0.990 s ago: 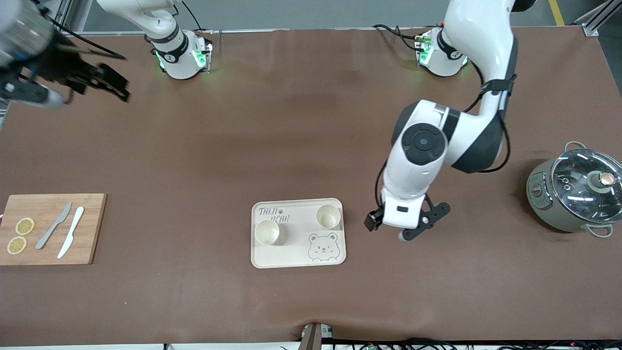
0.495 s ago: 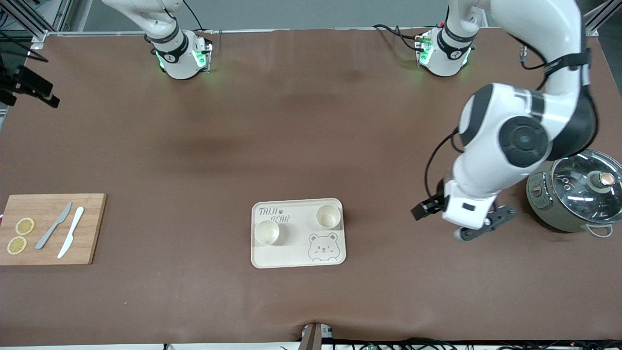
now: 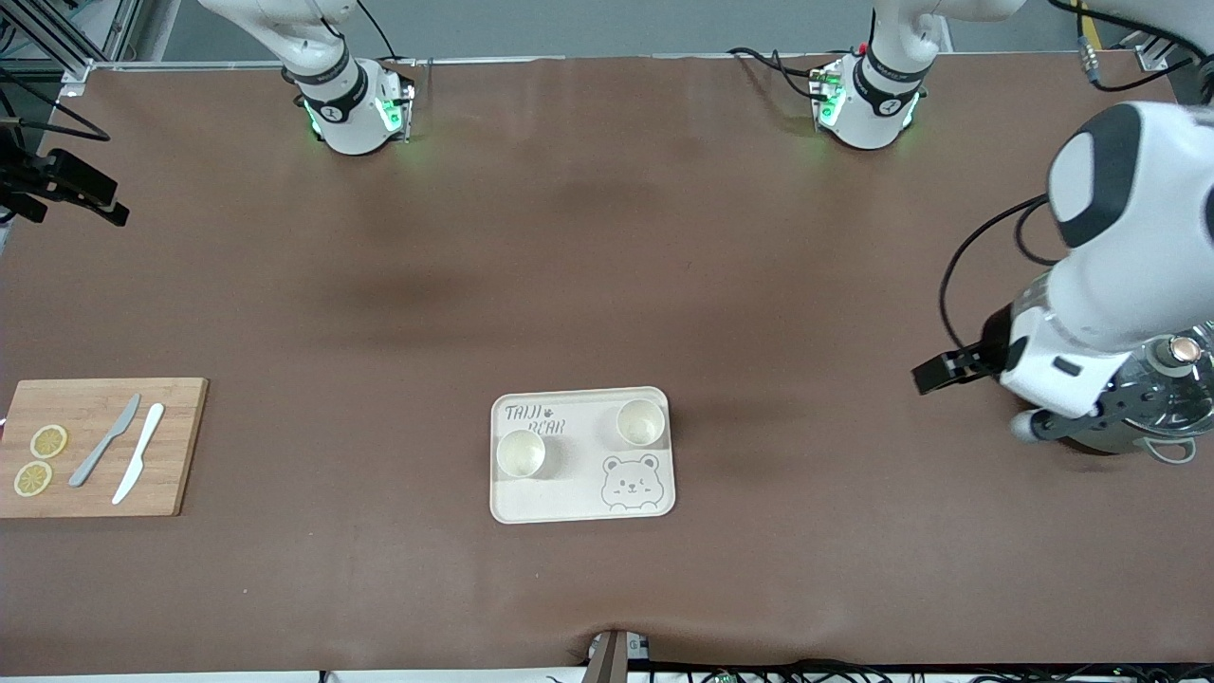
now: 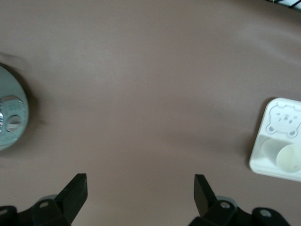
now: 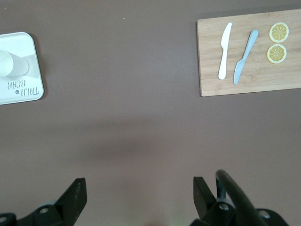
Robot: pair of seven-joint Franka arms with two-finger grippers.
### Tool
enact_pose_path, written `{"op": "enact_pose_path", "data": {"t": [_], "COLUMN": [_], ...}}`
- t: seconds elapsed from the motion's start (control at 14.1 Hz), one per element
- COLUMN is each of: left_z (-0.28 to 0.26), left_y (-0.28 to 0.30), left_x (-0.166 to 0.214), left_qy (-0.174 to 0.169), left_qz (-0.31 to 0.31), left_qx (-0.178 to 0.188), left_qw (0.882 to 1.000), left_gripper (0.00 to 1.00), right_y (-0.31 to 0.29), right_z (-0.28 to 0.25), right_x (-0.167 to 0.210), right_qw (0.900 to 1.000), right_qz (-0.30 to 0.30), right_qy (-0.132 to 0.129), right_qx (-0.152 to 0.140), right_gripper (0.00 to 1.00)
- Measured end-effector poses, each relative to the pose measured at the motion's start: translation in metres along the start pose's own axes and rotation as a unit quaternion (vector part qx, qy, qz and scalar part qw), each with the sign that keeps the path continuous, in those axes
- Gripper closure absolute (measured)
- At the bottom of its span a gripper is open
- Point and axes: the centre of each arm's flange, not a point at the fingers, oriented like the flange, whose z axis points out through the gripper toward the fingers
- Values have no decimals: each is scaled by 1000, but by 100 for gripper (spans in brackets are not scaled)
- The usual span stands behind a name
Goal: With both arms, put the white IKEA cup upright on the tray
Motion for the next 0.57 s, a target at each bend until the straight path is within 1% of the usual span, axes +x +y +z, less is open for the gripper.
{"op": "enact_pose_path", "data": {"t": [0.28,0.57], "left_z": [-19,-38], "left_y": [-48,-80], "left_x": [-4,-6], "left_qy": [-16,-14], "left_qz": [52,78], "left_qx": [0,-4], "left_qw": [998,997], "left_gripper": [0,0], "right_y": [0,0], "right_z": [1,2], "right_x": [0,1], "right_qw": [1000,1000], "right_qz": [0,0], "right_qy": [-1,-2], "right_qx": [0,0], "right_gripper": [0,0]}}
